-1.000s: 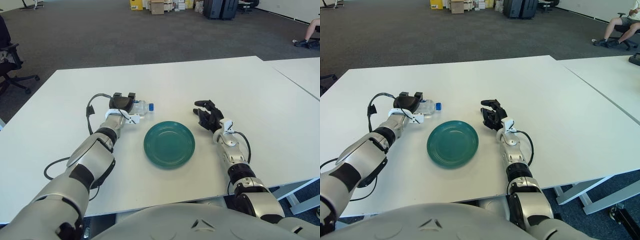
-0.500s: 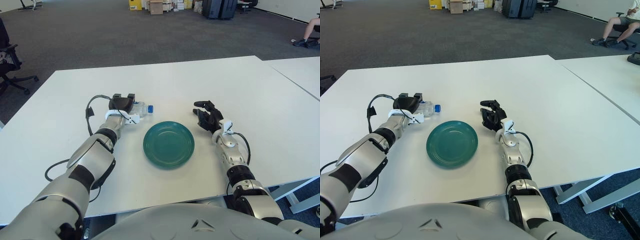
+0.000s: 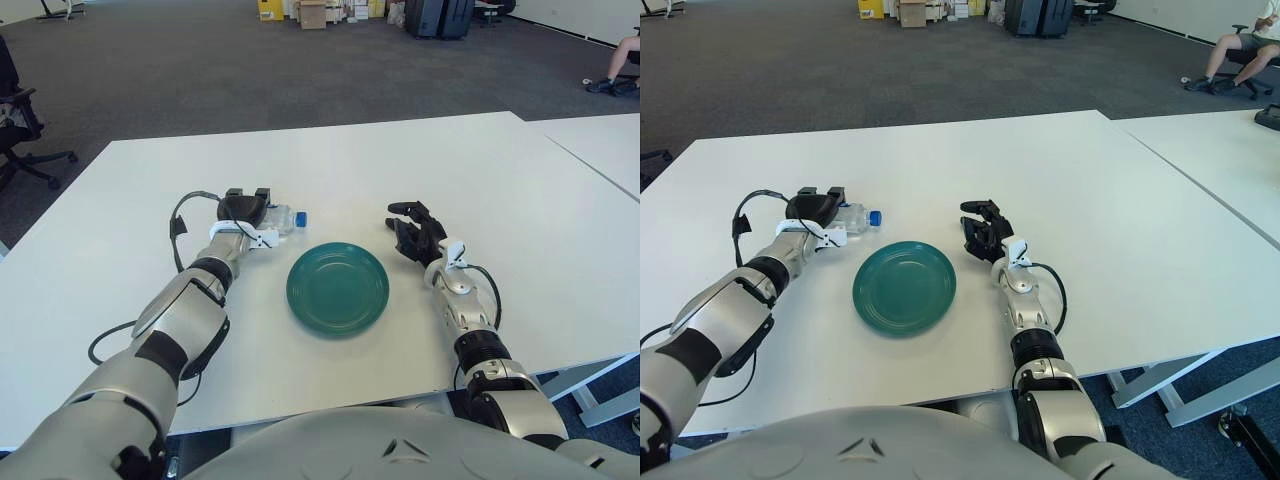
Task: Put the bottle into the plate.
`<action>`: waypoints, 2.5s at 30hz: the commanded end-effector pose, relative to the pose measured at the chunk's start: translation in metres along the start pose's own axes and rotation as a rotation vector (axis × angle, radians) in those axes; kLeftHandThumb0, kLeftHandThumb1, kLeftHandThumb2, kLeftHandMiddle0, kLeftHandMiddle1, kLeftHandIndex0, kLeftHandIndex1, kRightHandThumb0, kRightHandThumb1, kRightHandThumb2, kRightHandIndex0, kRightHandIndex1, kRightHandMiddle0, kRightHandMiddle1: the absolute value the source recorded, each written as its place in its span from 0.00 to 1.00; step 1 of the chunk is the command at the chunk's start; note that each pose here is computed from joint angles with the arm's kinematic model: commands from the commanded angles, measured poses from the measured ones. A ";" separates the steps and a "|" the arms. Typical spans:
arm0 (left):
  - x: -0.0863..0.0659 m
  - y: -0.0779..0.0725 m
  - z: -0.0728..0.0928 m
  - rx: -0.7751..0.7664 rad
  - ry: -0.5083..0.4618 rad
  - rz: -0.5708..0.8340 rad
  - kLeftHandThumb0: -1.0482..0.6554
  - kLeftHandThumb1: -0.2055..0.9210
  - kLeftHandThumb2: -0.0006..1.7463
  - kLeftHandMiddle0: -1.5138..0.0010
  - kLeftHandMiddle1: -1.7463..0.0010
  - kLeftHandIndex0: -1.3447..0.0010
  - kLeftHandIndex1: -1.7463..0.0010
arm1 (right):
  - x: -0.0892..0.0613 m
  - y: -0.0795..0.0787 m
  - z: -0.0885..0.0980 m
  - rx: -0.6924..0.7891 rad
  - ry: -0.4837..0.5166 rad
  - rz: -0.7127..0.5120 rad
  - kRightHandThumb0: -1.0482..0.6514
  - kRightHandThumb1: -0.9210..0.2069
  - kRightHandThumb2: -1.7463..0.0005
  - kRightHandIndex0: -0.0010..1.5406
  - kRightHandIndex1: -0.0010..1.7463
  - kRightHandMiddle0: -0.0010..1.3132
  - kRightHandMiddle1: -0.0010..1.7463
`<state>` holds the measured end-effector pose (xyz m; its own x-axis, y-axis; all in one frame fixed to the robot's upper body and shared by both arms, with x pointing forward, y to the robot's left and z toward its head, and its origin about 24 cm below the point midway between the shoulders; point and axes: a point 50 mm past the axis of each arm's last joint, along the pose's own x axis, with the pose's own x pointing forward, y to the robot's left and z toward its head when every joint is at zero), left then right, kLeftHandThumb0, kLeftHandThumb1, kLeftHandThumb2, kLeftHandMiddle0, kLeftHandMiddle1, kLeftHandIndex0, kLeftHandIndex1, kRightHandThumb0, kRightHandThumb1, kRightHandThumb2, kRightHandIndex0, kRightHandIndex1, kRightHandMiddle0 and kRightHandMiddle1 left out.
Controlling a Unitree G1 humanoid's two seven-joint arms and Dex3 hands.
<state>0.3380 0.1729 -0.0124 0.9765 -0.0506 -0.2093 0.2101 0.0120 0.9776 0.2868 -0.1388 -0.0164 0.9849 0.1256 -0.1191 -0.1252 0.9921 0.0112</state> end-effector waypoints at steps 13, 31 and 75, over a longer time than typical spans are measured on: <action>0.007 0.033 -0.021 -0.108 0.057 0.189 0.62 0.23 0.89 0.44 0.11 0.53 0.00 | 0.000 -0.001 -0.002 0.007 0.018 -0.002 0.35 0.20 0.52 0.26 0.29 0.18 0.66; 0.008 0.114 -0.015 -0.530 -0.112 0.629 0.62 0.25 0.91 0.47 0.03 0.57 0.00 | 0.002 -0.003 -0.003 -0.043 0.009 0.046 0.31 0.15 0.55 0.24 0.27 0.17 0.66; -0.078 0.119 0.077 -0.583 -0.783 0.525 0.61 0.26 0.90 0.48 0.02 0.58 0.00 | 0.000 0.003 -0.003 0.022 0.039 0.009 0.33 0.17 0.57 0.26 0.28 0.16 0.65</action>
<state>0.2873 0.1006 0.1223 0.7077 -0.4811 0.5174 -0.0670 0.6834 0.7270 0.2896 -0.1355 -0.0147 0.9815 0.1394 -0.1311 -0.1380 0.9902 0.0201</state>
